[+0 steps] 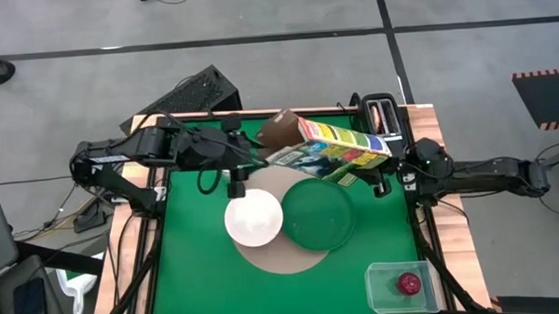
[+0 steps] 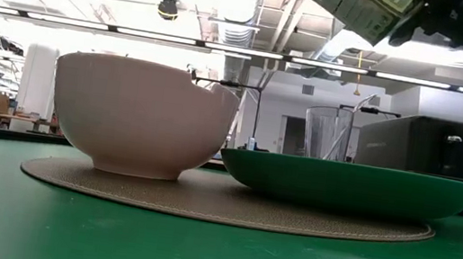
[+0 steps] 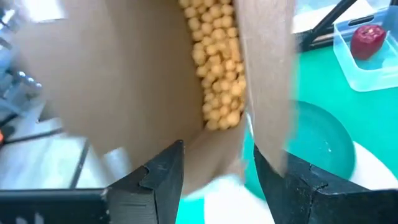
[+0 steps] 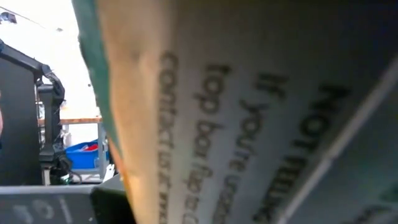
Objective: Arrange a breakfast setting
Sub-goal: Pour the cereal from the cereal box into the bowl
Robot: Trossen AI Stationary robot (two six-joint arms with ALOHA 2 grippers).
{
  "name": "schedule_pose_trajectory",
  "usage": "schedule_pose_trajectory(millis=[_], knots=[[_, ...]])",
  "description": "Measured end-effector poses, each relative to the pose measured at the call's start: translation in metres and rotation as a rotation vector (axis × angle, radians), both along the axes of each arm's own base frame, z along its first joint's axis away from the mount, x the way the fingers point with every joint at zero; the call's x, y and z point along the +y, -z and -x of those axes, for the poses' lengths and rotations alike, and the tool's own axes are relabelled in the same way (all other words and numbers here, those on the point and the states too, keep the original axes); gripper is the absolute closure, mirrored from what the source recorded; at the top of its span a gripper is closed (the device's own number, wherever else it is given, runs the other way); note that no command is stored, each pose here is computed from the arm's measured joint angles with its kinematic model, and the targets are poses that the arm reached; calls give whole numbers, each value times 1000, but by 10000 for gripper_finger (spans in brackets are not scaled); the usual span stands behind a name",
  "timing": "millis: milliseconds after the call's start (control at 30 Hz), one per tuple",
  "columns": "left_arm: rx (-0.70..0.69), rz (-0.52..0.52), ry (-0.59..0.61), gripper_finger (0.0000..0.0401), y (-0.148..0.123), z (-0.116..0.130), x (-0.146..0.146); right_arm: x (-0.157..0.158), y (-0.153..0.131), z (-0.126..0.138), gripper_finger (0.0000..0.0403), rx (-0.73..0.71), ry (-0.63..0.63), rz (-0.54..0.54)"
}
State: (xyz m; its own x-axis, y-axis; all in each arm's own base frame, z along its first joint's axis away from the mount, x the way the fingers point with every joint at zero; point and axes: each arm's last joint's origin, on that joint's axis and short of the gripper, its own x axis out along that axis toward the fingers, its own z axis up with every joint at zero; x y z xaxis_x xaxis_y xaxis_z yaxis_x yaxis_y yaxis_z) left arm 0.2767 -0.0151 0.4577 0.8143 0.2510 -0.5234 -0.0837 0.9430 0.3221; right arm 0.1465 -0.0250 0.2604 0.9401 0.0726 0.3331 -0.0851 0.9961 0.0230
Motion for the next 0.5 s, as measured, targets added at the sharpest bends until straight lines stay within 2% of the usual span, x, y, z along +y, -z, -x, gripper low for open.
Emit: schedule_pose_trajectory(millis=[133,233,333,500], knots=[[15,34,-52,221,-2,14,-2,3,2,6,167,47,-13,-13],[9,-1,-121,221,1,23,-8,6,5,9,167,87,-35,-20],[-6,-19,-184,221,10,32,-14,9,7,13,167,123,-55,-26],[-75,42,-231,221,35,49,-24,13,13,13,167,190,-82,-49]])
